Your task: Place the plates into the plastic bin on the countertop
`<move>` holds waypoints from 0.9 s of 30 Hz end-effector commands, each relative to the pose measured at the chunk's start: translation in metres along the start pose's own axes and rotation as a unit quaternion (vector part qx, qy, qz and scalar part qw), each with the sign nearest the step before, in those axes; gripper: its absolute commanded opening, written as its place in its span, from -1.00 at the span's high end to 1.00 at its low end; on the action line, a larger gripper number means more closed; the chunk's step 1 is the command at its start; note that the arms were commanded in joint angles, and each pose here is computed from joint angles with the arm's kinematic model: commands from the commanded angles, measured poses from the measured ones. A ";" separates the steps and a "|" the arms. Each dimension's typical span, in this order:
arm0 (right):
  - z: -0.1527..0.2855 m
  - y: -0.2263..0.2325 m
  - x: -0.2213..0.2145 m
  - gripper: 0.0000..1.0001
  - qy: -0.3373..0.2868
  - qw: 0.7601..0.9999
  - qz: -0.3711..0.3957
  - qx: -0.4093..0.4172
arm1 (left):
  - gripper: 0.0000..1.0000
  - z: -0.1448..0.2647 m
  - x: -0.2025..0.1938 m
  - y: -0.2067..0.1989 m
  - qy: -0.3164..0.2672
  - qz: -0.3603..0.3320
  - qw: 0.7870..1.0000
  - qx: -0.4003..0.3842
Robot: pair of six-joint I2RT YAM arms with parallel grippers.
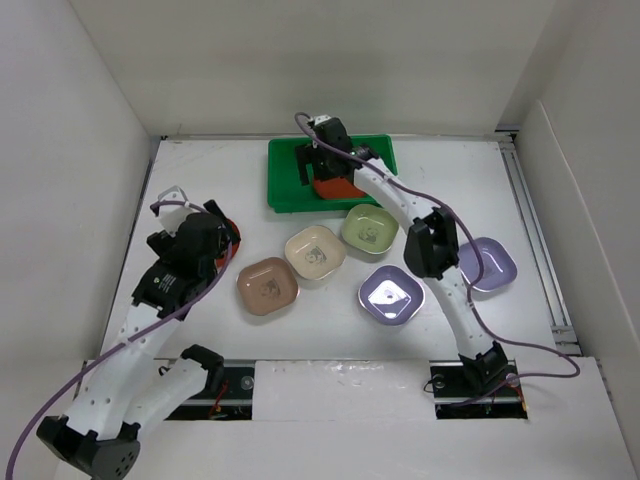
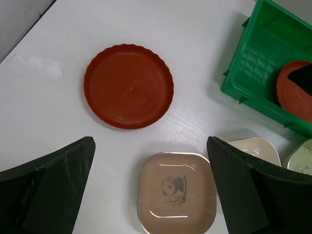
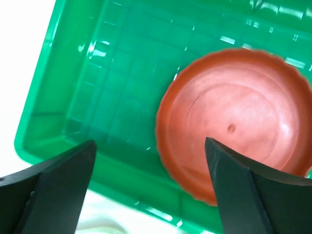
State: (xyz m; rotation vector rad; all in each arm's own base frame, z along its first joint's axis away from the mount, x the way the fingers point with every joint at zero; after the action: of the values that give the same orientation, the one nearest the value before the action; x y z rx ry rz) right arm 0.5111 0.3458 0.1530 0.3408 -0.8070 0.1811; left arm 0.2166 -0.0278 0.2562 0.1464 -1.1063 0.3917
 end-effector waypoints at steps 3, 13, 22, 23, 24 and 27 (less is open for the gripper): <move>0.077 0.050 0.070 -1.00 -0.117 0.990 -0.010 0.073 | -0.99 -0.009 0.002 -0.001 0.013 0.002 0.999 0.038; 0.197 0.044 0.066 -1.00 -0.140 0.984 -0.060 0.094 | -0.99 -0.042 -0.040 -0.022 0.109 0.190 0.971 0.095; 0.268 0.043 0.008 -1.00 -0.129 0.975 -0.065 0.171 | -0.99 -0.123 -0.089 0.039 0.199 0.307 0.914 0.173; 0.273 0.043 0.002 -1.00 -0.126 0.973 -0.067 0.183 | -0.99 -0.132 -0.094 0.042 0.203 0.309 0.911 0.183; 0.270 0.044 -0.001 -1.00 -0.121 0.973 -0.066 0.187 | -0.99 -0.136 -0.101 0.043 0.209 0.310 0.908 0.188; 0.283 0.045 -0.006 -1.00 -0.124 0.970 -0.063 0.198 | -0.99 -0.147 -0.112 0.041 0.224 0.319 0.899 0.199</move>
State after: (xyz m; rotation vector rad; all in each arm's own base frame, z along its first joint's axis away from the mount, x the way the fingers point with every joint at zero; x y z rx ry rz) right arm 0.3151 0.2789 0.3023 0.6768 -0.9101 0.1560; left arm 0.2652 0.0305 0.0892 0.1047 -0.5443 1.1349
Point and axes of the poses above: each gripper's point midway between its finger pads, its own z axis back along the fingers, its own y axis along the line the jaws close on, x = y × z, the point moved 4 cm from there along z, back along the fingers, and after that the axes turned 10 degrees about -z, right-handed, at the moved point
